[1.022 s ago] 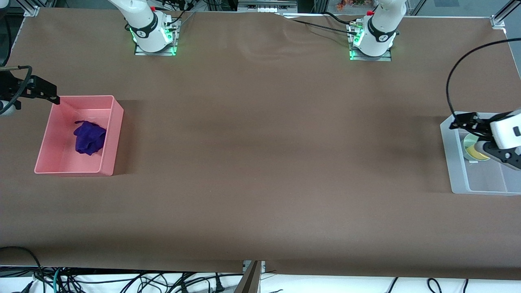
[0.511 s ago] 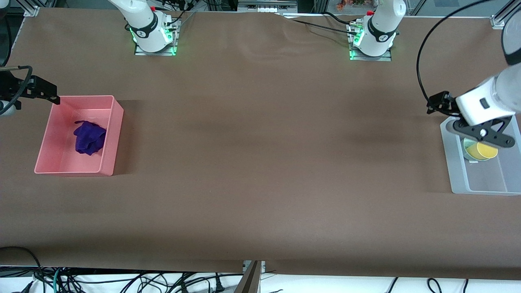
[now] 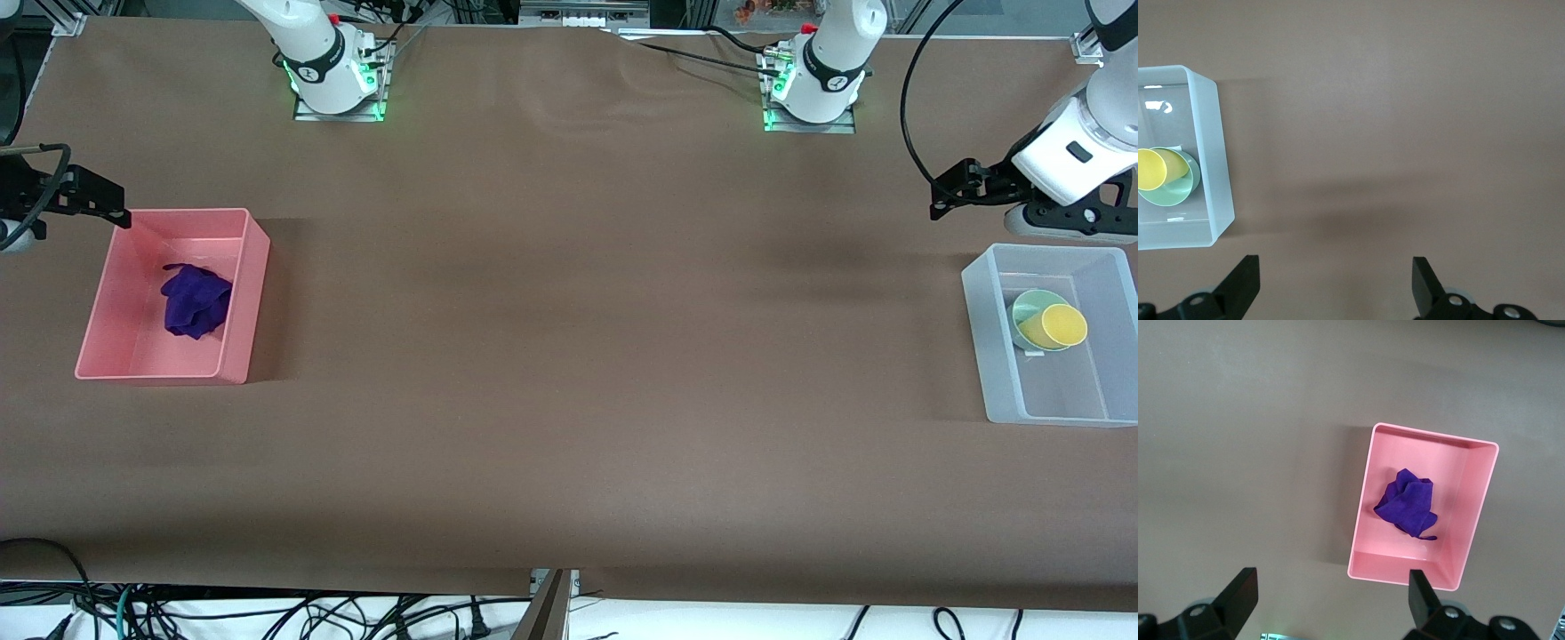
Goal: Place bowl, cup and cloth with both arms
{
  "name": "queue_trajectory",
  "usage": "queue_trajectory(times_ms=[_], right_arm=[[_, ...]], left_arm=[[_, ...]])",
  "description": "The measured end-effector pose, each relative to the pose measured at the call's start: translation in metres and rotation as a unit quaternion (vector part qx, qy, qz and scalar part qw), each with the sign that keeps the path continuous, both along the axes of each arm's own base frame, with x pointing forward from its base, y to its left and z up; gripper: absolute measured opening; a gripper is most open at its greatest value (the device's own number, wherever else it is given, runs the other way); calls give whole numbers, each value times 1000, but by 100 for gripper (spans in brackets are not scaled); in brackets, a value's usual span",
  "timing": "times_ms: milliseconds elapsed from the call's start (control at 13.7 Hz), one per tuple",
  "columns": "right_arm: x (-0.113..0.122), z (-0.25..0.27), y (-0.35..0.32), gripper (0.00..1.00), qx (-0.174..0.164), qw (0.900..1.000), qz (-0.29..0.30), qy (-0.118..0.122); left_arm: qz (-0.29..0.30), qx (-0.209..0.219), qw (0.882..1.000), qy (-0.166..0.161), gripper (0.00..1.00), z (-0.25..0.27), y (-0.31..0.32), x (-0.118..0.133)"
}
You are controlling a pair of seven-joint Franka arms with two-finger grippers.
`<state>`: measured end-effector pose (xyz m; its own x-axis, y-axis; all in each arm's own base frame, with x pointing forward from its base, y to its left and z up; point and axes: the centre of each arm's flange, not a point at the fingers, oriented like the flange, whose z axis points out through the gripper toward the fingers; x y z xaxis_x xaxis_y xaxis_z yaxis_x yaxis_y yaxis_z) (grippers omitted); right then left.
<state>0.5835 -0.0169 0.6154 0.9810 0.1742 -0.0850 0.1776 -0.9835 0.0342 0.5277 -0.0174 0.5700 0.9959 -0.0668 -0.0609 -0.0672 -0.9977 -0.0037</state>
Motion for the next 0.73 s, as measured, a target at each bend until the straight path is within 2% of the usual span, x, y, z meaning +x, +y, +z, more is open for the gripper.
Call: queue_trajectory(times_ms=[438, 730], right_arm=[[0, 0, 0, 100, 0, 1000, 0, 0], [0, 0, -1, 100, 0, 1000, 0, 0]], left_arm=[[17, -19, 1000, 14, 100, -4, 2, 31], [22, -19, 999, 17, 100, -2, 5, 30]])
